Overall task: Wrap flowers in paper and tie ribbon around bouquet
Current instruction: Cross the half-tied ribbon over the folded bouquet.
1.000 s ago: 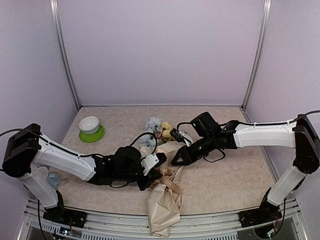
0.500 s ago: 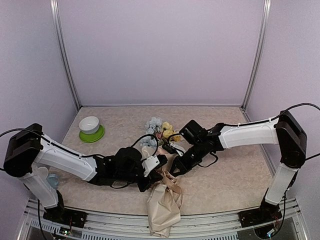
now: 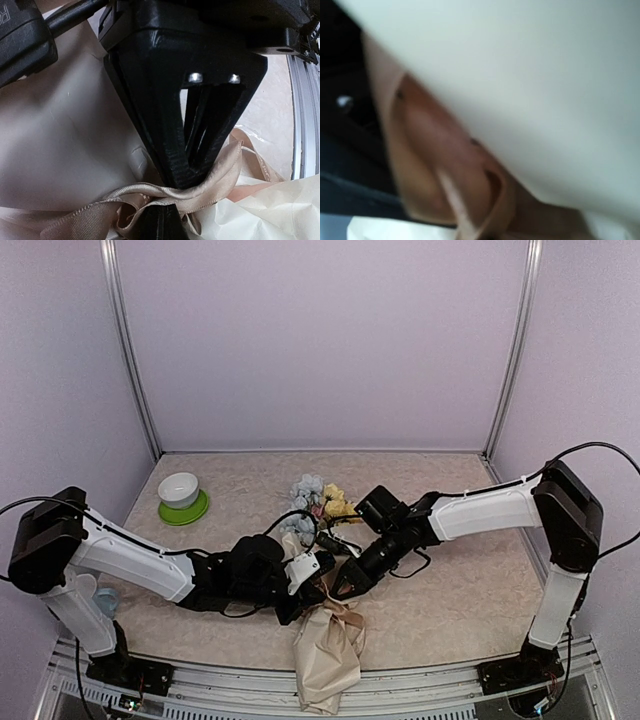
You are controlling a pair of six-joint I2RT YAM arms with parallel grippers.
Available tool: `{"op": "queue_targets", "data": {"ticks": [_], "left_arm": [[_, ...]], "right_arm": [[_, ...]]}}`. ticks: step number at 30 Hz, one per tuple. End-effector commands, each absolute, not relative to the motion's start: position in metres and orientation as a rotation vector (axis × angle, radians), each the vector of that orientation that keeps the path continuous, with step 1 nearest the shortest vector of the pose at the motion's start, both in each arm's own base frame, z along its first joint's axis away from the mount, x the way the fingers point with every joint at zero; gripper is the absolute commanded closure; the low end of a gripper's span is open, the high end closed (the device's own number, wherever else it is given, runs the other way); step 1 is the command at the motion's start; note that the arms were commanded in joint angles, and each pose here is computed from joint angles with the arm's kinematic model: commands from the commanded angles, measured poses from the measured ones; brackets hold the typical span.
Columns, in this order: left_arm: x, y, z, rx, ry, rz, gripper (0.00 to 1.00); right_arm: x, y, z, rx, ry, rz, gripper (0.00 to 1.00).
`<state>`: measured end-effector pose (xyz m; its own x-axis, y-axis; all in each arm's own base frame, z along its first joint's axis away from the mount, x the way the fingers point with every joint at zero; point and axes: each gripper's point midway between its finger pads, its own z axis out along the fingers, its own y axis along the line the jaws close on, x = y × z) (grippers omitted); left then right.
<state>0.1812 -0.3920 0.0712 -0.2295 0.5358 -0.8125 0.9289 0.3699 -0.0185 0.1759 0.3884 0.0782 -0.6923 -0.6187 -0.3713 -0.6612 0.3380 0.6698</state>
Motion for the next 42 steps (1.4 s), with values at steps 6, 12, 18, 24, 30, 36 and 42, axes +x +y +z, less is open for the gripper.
{"op": "queue_targets", "data": {"ticks": [6, 12, 18, 24, 30, 36, 42], "left_arm": [[0.184, -0.401, 0.076, 1.279, 1.864, -0.705, 1.00], [0.186, -0.403, 0.077, 1.273, 1.866, -0.707, 1.00], [0.194, -0.405, 0.081, 1.232, 1.864, -0.713, 1.00], [0.196, -0.407, 0.084, 1.221, 1.857, -0.738, 1.00], [0.188, -0.399, 0.094, 1.237, 1.828, -0.782, 0.97], [0.178, -0.387, 0.105, 1.263, 1.772, -0.790, 0.85], [0.179, -0.382, 0.103, 1.305, 1.772, -0.722, 0.85]], "right_arm": [[0.166, 0.394, 0.077, -1.259, 2.479, 1.402, 0.90], [0.165, 0.395, 0.073, -1.240, 2.490, 1.415, 0.89], [0.162, 0.396, 0.073, -1.248, 2.492, 1.413, 0.79], [0.165, 0.395, 0.072, -1.227, 2.513, 1.373, 1.00], [0.178, 0.394, 0.091, -1.183, 2.482, 1.313, 1.00], [0.184, 0.393, 0.104, -1.170, 2.463, 1.274, 1.00], [0.195, 0.386, 0.101, -1.111, 2.499, 1.202, 1.00]]}}
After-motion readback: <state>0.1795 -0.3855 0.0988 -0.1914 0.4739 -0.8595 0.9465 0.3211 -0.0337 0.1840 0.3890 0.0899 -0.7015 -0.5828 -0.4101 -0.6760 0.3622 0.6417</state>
